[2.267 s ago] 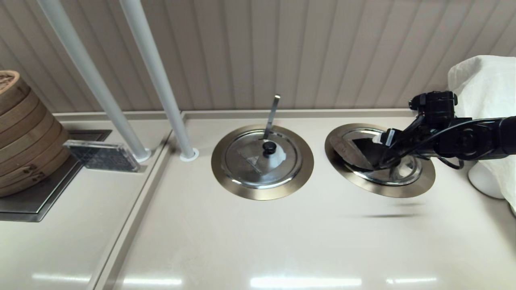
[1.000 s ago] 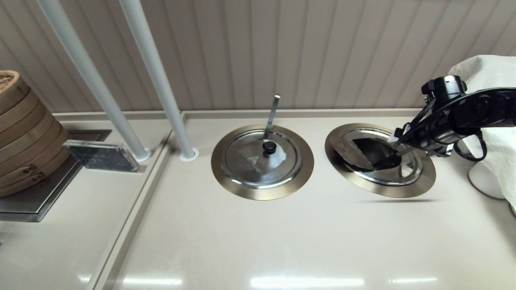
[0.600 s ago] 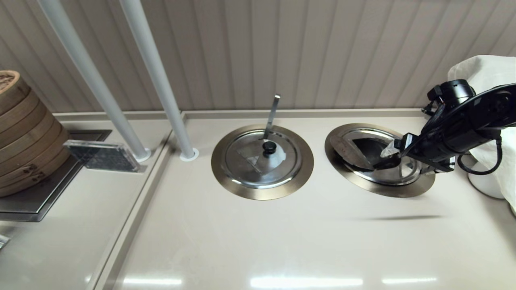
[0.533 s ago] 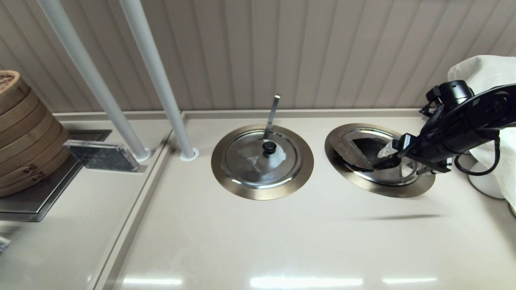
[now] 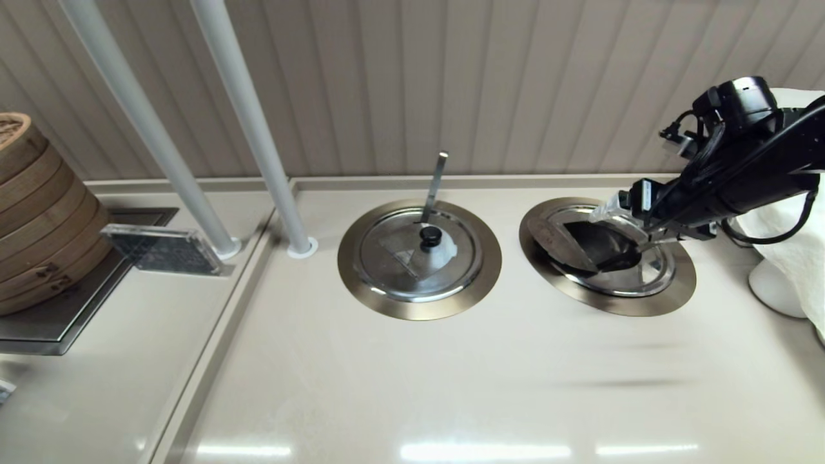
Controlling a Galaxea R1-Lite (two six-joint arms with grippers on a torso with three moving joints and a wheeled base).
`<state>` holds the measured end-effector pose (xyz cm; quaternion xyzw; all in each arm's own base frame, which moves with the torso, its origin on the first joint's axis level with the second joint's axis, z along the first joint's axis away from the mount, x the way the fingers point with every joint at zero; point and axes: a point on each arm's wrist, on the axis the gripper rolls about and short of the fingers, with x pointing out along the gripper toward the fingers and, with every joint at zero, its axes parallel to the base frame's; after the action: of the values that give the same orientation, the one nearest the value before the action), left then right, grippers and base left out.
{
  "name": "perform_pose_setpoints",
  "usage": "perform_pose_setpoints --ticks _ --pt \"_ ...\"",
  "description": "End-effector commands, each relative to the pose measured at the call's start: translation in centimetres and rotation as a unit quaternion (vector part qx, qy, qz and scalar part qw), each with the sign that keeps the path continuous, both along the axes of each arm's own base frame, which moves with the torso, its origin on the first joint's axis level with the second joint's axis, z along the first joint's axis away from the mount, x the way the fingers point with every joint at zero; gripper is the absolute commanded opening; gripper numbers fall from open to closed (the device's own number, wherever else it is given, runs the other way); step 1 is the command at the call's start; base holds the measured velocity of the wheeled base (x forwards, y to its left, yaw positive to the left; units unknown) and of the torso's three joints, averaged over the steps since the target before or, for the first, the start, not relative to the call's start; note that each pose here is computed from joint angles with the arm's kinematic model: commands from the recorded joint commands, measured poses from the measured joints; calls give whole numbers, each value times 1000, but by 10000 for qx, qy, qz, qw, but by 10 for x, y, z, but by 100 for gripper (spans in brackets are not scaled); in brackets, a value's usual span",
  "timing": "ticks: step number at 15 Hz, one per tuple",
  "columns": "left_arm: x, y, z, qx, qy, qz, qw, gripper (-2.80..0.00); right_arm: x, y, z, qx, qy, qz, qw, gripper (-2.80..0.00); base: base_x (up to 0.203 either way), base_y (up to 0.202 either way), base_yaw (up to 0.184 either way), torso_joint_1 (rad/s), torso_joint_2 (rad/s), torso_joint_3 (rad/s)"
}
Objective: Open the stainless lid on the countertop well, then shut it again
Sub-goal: Close the lid
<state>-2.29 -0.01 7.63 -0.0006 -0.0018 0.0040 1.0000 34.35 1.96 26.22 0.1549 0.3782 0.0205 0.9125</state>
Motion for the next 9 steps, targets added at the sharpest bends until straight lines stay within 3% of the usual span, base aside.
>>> perform_pose_setpoints --ticks 1,4,6,9 --pt "0 0 0 -1 3 4 10000 -280 -19 17 4 -628 -82 21 9980 0 0 0 0 0 0 0" --pt "0 0 0 -1 3 6 10000 -280 -25 54 -32 -1710 -304 43 9848 0 0 0 0 0 0 0" --pt "0 0 0 -1 3 6 10000 -280 -27 72 -57 -2451 -652 332 9667 0 0 0 0 0 0 0" --pt "0 0 0 -1 3 5 10000 -280 -22 87 -86 -3224 -1167 786 9361 0 0 0 0 0 0 0"
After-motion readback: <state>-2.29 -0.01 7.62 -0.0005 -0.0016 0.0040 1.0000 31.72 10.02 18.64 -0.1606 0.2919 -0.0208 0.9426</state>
